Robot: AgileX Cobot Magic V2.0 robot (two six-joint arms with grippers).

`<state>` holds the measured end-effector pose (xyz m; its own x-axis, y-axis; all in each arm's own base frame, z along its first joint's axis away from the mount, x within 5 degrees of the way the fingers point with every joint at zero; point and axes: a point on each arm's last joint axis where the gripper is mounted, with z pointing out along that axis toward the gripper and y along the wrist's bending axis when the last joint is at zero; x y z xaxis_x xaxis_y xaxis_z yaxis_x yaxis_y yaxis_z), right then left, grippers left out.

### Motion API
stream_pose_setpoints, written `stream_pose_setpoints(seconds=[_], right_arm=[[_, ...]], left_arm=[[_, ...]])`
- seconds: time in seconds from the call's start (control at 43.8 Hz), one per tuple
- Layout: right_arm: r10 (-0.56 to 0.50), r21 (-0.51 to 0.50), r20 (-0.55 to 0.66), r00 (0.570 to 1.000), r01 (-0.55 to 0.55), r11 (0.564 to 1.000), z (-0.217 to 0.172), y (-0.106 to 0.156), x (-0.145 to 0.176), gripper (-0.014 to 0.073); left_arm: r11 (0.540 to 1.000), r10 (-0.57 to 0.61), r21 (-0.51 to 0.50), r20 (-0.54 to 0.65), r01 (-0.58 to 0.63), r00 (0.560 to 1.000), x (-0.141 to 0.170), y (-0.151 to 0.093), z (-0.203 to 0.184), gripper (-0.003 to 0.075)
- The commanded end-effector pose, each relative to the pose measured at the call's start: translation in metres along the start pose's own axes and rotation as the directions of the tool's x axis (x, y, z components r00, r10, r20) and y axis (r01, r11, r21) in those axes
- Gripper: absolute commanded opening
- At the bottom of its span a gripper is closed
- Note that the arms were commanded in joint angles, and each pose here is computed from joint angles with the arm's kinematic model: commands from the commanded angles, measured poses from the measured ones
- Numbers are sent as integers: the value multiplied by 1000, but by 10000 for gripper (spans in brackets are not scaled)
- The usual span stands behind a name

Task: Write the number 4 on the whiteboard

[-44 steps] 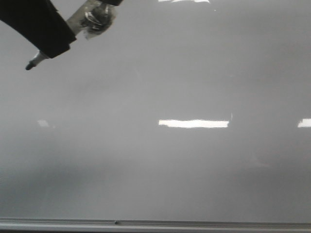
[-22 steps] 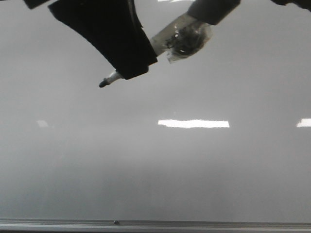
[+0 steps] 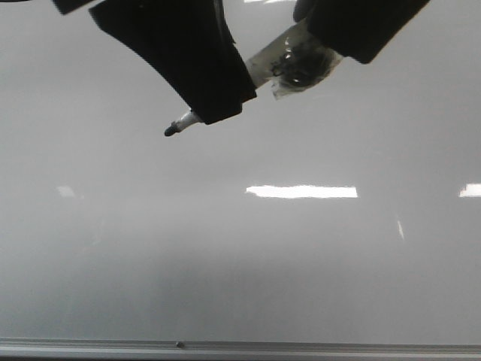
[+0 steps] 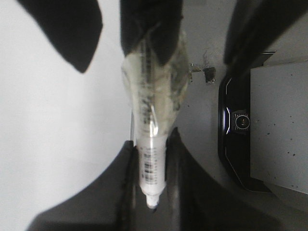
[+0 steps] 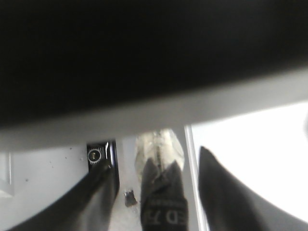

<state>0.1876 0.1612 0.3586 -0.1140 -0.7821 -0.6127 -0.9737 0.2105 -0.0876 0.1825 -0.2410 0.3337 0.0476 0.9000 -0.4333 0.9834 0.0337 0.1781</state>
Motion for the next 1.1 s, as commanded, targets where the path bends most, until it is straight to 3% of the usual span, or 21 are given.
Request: stream_pose_setpoints(seconds=[0.0, 0.16, 0.343, 0.411, 0.48, 0.571, 0.663, 0.914, 1.074], right_arm=[[-35, 40, 45, 998, 33, 999, -14, 1, -8, 319], [-34, 36, 42, 999, 32, 999, -14, 1, -8, 228], [-33, 29, 37, 999, 32, 999, -14, 2, -7, 62], [-33, 27, 36, 999, 32, 999, -14, 2, -7, 10], [-32, 27, 35, 999, 31, 999, -14, 2, -7, -29], [-21, 26, 36, 999, 20, 999, -14, 2, -7, -41], [-13, 26, 36, 999, 12, 1000, -14, 2, -7, -41], [-14, 67, 40, 999, 11, 998, -21, 2, -5, -41], [87, 167, 19, 996, -89, 982, -39, -5, 7, -41]], left_arm=[[999, 11, -43, 84, -8, 996, -10, -1, -20, -20], [999, 11, -43, 84, -8, 996, -10, -1, -20, -20], [999, 11, -43, 84, -8, 996, -10, -1, -20, -14], [999, 11, -42, 82, -8, 997, -9, -1, -20, 40], [999, 11, -42, 82, -8, 997, -9, -1, -20, 149], [999, 11, -44, 83, -7, 997, -9, -1, -20, 322], [998, 14, -58, 84, -9, 996, -8, -1, -24, 424], [982, -107, -146, 118, 124, 987, 6, 5, -55, 441], [918, -300, -215, 174, 333, 938, 33, 14, -88, 441]])
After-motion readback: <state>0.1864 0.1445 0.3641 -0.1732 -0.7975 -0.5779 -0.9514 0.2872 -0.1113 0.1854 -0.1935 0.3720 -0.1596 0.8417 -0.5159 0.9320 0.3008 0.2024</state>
